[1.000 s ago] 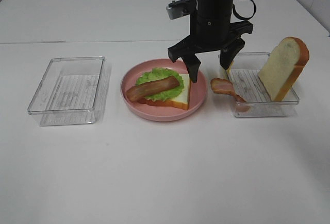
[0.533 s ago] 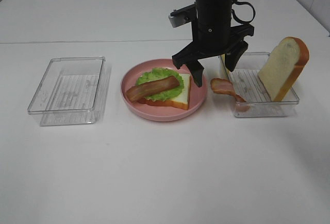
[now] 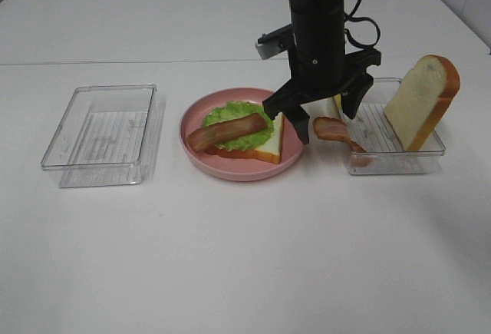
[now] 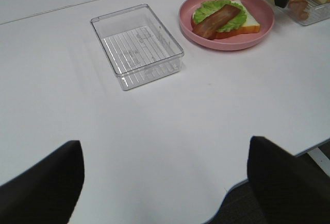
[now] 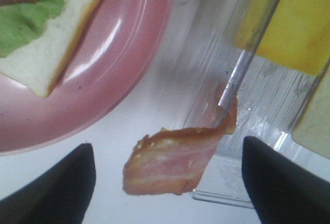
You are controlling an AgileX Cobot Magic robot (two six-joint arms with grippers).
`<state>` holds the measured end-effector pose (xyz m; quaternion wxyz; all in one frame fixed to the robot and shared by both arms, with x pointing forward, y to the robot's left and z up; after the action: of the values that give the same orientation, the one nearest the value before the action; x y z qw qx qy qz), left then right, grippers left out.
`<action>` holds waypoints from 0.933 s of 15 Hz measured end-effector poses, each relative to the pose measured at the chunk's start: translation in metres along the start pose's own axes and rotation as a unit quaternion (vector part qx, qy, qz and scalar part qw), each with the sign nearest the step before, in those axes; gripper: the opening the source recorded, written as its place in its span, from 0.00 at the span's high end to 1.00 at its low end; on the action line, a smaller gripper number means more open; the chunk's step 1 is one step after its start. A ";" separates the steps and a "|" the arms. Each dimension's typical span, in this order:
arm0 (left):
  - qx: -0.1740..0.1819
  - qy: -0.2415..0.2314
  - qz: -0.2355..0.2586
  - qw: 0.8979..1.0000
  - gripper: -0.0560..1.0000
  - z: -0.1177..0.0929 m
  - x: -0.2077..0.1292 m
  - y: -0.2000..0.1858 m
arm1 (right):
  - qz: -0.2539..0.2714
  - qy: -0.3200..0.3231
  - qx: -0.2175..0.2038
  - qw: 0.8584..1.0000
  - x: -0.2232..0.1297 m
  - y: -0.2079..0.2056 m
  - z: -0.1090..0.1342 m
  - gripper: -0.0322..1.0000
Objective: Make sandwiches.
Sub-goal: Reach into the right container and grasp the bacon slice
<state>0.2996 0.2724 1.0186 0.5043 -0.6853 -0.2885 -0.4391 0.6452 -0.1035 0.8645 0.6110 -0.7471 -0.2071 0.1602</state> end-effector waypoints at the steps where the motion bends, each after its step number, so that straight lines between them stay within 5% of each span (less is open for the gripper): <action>1: 0.000 0.000 0.000 1.000 0.18 0.000 0.000 0.000 | 0.016 -0.003 -0.003 1.000 -0.003 0.012 0.001 0.26; 9: 0.000 0.000 0.000 1.000 0.18 0.000 0.000 0.000 | 0.015 -0.004 -0.046 0.999 -0.003 0.014 -0.013 0.58; 11: 0.000 0.000 0.000 1.000 0.18 0.000 0.000 0.000 | 0.015 -0.004 -0.047 0.999 -0.003 0.014 -0.013 0.77; 14: 0.000 0.000 0.000 1.000 0.18 0.000 0.000 0.000 | 0.015 -0.004 -0.047 0.999 -0.003 0.014 -0.013 0.91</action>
<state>0.2996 0.2724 1.0186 0.5043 -0.6853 -0.2885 -0.4391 0.6509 -0.1181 0.8536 0.5721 -0.7771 -0.2060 0.1627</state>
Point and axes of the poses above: a point on each arm's last joint axis where the gripper is mounted, y pointing out along that axis toward the gripper, z along the wrist's bending axis when the last joint is at zero, x = y × z, the point moved 8 cm from there along y, pointing out along that axis toward the gripper, and after that the axes turned 6 degrees about -y, right-handed, at the moved point
